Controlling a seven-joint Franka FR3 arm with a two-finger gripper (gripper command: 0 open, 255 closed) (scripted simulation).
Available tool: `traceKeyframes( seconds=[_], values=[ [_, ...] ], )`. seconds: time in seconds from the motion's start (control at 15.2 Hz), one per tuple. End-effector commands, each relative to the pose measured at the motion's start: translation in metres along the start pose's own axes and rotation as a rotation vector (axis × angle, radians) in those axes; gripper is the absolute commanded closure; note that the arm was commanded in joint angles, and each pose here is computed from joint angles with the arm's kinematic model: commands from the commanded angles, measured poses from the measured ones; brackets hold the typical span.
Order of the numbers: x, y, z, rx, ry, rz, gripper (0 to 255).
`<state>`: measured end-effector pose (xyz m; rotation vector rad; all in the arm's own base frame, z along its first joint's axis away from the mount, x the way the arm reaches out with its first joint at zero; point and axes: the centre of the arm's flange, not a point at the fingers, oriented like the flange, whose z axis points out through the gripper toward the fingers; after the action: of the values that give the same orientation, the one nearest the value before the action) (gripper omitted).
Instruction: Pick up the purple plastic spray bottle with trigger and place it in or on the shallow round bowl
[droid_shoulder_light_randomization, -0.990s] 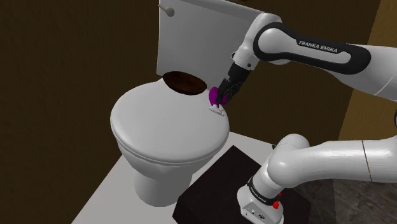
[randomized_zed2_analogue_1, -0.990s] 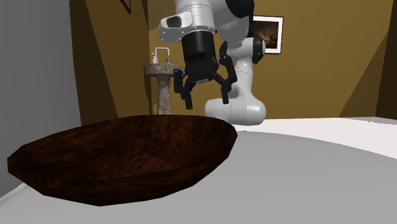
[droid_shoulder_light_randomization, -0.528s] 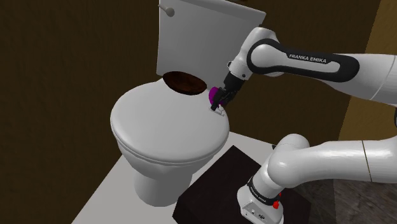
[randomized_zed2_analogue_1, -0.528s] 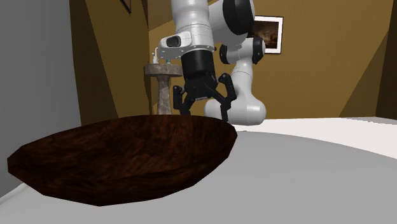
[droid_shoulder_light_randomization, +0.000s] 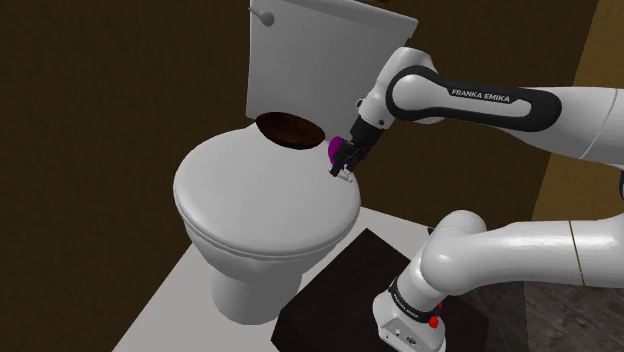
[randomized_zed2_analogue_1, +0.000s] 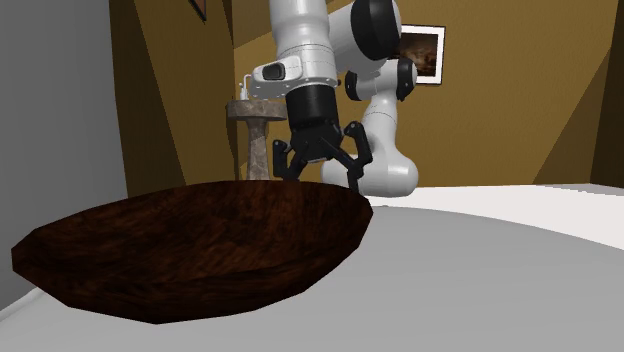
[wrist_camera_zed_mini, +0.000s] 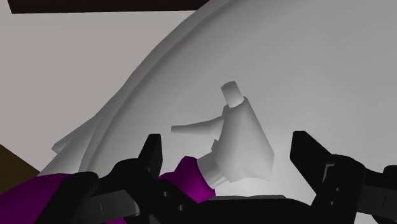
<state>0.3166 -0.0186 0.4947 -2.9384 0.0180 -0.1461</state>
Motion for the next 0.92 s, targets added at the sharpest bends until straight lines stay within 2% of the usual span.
traceKeyframes(
  seconds=[0.0,0.59,0.86],
  values=[
    [0.0,0.0,0.0,0.0,0.0,0.0,255],
    [0.0,0.0,0.0,0.0,0.0,0.0,255],
    [0.002,-0.004,-0.021,0.0,0.0,0.0,255]
  ],
)
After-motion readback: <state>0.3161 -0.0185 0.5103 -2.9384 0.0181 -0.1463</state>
